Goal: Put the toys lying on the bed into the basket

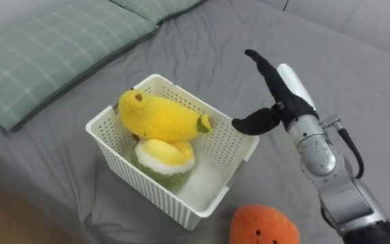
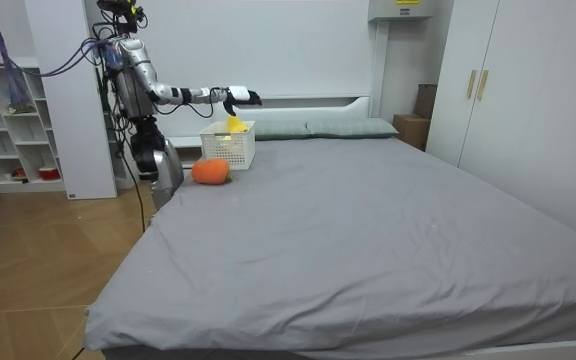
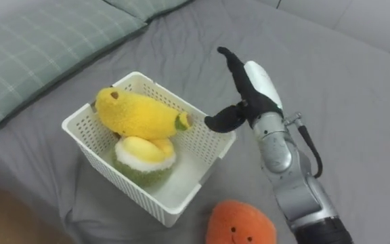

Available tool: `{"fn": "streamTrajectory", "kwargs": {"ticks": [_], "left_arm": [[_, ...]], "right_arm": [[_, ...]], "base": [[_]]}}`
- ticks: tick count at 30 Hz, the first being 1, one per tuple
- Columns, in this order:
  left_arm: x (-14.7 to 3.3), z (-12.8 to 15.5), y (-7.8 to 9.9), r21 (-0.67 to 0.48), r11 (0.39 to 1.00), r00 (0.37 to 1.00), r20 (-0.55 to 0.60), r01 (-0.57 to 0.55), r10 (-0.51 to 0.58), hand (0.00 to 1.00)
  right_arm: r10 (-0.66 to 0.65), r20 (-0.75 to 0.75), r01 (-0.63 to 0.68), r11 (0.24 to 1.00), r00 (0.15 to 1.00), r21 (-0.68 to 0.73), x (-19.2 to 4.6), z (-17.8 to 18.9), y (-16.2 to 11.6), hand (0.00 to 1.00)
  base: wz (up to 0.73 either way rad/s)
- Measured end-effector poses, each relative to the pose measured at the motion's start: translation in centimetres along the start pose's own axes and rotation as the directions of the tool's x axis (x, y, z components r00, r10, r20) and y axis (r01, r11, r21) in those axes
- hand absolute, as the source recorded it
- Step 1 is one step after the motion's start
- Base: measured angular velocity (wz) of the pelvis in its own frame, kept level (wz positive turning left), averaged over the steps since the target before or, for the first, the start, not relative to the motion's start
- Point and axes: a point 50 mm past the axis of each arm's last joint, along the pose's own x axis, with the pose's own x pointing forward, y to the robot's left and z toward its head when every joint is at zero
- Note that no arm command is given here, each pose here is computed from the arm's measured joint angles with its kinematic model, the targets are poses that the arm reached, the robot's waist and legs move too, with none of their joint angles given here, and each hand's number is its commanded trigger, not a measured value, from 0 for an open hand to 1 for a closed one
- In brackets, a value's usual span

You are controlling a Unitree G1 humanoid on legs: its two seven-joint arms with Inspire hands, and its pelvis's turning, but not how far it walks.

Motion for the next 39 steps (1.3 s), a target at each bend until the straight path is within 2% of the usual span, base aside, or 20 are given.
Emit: {"fn": "streamTrajectory", "kwargs": {"ticks": [3, 11, 18, 24, 28, 32, 36, 39], "left_arm": [[0.0, -0.1, 0.6, -0.032, 0.999, 1.000, 0.005, -0.025, 0.025, 0.00], [-0.2, -1.2, 1.0, -0.042, 0.999, 0.999, -0.021, -0.035, 0.034, 0.00], [-0.1, -0.7, 0.5, -0.041, 0.999, 1.000, -0.009, 0.008, -0.008, 0.00], [-0.1, -0.7, -0.1, -0.018, 0.999, 0.999, -0.011, 0.034, -0.035, 0.00], [-0.1, -0.3, -0.7, 0.006, 0.997, 0.997, 0.002, 0.073, -0.073, 0.00], [0.0, 0.4, -1.2, 0.009, 0.995, 0.995, 0.020, 0.097, -0.097, 0.00], [0.0, 0.4, -1.4, 0.018, 0.994, 0.994, 0.022, 0.104, -0.105, 0.00], [-0.1, 0.4, -1.4, 0.020, 0.994, 0.994, 0.019, 0.104, -0.104, 0.00]], "right_arm": [[-0.066, -0.053, 0.068, 0.997, 0.996, 0.045, -1.1, -1.8, -1.0, 0.00], [-0.150, -0.201, 0.162, 0.986, 0.968, 0.045, -4.1, -5.7, -2.5, 0.00], [-0.125, -0.253, 0.142, 0.989, 0.959, 0.051, -5.4, -6.9, -2.0, 0.00], [0.026, -0.337, -0.001, 0.997, 0.941, 0.073, -6.1, -8.7, 1.0, 0.00], [0.193, -0.353, -0.179, 0.981, 0.916, 0.074, -6.7, -9.1, 4.1, 0.00], [0.319, -0.430, -0.317, 0.945, 0.845, 0.080, -7.9, -10.6, 6.3, 0.00], [0.447, -0.437, -0.456, 0.885, 0.780, 0.092, -8.6, -10.5, 8.3, 0.00], [0.484, -0.442, -0.494, 0.863, 0.755, 0.103, -8.9, -10.5, 9.2, 0.00]], "base": [[-0.30], [-0.26], [-0.08], [0.01], [0.04], [0.00], [0.15], [0.05]]}}
